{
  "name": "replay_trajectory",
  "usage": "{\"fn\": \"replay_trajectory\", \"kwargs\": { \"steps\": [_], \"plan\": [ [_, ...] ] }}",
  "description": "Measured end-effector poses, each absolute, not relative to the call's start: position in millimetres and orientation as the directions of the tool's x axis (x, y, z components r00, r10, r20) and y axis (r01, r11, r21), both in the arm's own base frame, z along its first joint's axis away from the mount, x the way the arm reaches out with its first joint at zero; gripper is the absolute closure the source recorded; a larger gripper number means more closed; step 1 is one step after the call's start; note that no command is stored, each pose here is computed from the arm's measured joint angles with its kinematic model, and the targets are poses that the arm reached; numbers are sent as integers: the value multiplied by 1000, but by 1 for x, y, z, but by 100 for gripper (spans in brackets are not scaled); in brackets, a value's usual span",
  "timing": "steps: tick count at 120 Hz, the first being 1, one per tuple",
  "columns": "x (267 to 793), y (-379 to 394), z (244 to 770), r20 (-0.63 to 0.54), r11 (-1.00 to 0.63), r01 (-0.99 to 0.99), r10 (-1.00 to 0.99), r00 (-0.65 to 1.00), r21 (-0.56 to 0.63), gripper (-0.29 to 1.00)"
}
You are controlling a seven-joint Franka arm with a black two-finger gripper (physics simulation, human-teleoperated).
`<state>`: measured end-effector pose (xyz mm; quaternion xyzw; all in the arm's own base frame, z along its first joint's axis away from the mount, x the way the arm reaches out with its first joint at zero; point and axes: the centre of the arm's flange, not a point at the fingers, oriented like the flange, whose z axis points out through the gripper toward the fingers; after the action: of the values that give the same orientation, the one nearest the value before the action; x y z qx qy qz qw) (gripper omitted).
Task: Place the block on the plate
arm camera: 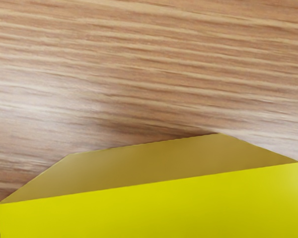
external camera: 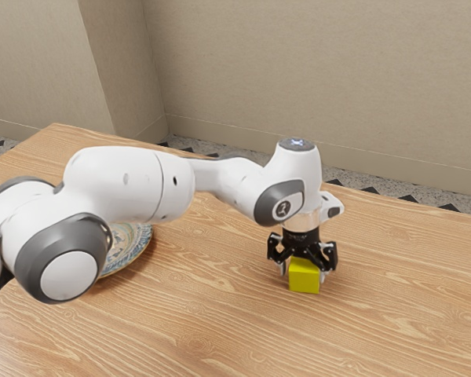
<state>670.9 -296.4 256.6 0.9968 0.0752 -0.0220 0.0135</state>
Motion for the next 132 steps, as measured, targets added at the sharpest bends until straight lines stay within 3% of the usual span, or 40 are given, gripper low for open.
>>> {"fn": "replay_trajectory", "kwargs": {
  "steps": [23, 44, 68, 99, 132],
  "plan": [
    [672, -296, 259, -36, -990, 138, 137, 990, 26, 23],
    [673, -296, 266, -26, -991, 129, 129, 991, 28, 26],
    [678, -275, 321, 47, -991, 134, 134, 990, 13, 29],
    [645, -149, 404, 78, -963, 265, 260, 962, -53, 28],
    [596, 15, 404, 1, -893, 439, 441, 897, -96, 28]
  ]
}}
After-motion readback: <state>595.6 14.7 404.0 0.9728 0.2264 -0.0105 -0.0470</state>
